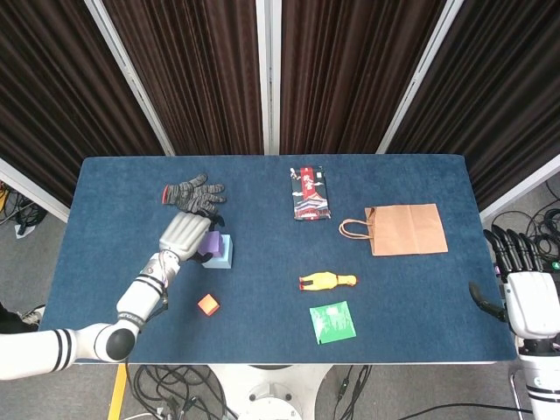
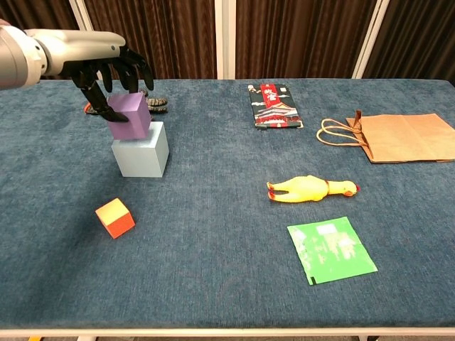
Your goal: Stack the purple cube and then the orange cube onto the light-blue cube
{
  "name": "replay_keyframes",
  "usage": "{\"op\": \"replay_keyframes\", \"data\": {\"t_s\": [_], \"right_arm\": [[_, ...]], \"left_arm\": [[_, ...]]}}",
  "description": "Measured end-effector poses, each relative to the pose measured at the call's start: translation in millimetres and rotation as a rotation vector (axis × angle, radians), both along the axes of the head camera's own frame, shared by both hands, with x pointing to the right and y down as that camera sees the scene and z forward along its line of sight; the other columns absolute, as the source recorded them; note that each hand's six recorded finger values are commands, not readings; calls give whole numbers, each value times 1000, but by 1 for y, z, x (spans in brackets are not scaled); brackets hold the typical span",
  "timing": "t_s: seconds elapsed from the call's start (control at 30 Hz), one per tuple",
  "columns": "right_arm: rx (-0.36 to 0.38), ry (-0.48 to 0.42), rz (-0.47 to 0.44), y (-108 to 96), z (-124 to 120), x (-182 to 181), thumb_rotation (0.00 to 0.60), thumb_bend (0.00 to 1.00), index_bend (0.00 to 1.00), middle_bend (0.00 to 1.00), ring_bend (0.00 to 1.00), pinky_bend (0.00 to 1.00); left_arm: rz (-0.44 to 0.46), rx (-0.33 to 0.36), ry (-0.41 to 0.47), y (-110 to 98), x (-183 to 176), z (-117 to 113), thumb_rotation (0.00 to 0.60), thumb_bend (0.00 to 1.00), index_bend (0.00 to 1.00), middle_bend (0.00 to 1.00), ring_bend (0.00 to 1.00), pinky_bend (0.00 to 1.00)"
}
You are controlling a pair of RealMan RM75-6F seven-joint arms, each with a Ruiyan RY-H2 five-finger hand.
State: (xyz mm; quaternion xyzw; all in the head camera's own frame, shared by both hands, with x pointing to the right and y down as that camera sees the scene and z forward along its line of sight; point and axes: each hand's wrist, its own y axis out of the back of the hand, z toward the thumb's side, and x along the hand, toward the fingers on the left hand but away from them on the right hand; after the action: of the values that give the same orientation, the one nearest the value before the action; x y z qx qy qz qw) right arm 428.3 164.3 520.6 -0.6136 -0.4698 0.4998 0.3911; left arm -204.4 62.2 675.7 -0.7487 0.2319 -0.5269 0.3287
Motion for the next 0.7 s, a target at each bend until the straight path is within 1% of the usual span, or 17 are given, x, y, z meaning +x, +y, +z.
{"op": "replay_keyframes", "data": {"t_s": [0.2, 0.43, 0.7], "right_arm": [[3, -2, 1, 0, -1, 1, 600, 233, 73, 51, 0, 0], [-2, 1, -2, 0, 0, 0, 600, 233, 73, 51, 0, 0], [-4, 3, 7, 0, 0, 2, 600, 232, 74, 51, 0, 0]], "left_arm": [[-20, 27, -7, -1, -3, 4, 600, 284, 368, 546, 329, 378], [-9, 26, -17, 5, -2, 9, 600, 284, 370, 546, 329, 378], [5, 42, -10, 2, 2, 7, 600, 284, 371, 546, 329, 377]]}}
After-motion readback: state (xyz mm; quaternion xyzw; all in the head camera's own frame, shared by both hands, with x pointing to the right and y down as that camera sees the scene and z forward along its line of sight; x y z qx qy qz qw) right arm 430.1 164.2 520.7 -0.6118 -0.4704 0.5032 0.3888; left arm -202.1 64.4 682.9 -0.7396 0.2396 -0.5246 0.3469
